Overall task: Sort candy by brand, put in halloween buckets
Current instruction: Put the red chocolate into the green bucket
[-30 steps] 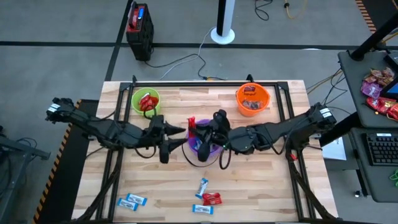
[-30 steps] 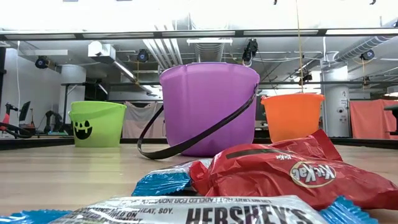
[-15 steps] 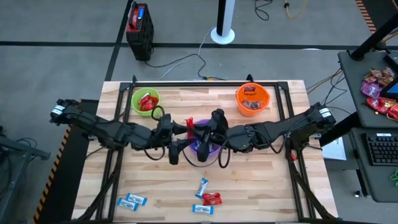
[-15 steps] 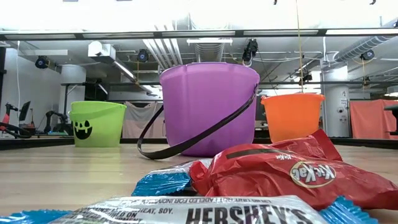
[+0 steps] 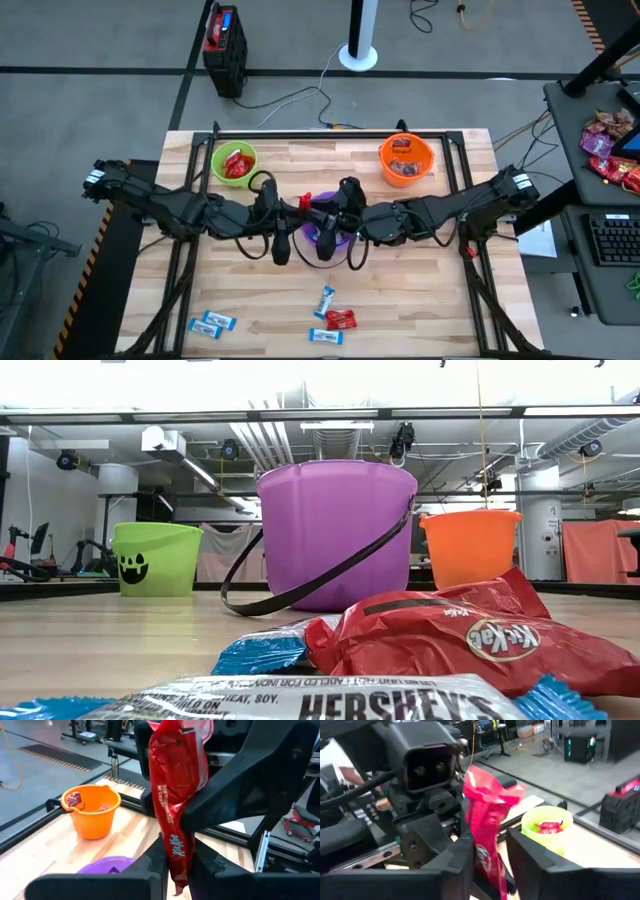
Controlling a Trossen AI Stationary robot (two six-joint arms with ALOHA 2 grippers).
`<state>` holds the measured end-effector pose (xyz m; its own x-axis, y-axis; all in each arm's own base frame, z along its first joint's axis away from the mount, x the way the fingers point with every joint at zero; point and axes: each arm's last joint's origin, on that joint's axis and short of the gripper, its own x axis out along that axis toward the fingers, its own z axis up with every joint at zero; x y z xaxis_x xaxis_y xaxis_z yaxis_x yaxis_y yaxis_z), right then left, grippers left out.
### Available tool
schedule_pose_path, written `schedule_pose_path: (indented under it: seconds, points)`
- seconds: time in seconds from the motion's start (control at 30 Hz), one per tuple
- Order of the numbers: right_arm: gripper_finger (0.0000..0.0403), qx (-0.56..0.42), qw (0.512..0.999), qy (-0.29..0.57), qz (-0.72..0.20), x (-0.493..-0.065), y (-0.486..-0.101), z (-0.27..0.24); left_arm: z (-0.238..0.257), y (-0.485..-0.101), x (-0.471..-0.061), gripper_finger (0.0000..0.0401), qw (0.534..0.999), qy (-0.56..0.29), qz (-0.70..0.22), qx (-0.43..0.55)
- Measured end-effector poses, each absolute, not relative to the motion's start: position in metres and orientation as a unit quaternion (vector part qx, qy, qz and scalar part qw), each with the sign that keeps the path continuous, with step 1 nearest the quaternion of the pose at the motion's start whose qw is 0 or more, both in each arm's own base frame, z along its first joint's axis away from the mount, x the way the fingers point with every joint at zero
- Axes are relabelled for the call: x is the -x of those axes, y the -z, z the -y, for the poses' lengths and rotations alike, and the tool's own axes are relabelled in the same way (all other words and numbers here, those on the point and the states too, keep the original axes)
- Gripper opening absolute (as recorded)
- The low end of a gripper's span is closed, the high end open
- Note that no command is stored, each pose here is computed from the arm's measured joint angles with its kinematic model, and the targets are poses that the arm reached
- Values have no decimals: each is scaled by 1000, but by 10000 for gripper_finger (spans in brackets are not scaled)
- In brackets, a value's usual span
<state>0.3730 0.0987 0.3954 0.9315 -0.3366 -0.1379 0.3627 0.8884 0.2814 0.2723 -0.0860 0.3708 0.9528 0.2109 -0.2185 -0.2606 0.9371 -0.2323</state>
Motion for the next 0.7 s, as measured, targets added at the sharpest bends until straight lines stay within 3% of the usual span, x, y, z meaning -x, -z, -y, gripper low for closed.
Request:
schedule_pose_path:
  seconds: [0.17, 0.33, 0.57, 0.7]
  points:
    - [155, -182, 963, 193, -53, -364, -401, -87, 79, -384, -266, 14, 973, -142, -137, 119]
    - [189, -195, 954, 216, -67, -347, -410, -77, 60, -386, -252, 13, 942, -210, -234, 115]
    - [197, -213, 939, 239, -125, -335, -402, -74, -4, -370, -216, 12, 821, -368, -427, 91]
    - [195, -222, 934, 241, -142, -335, -396, -75, -49, -350, -201, 12, 749, -381, -533, 98]
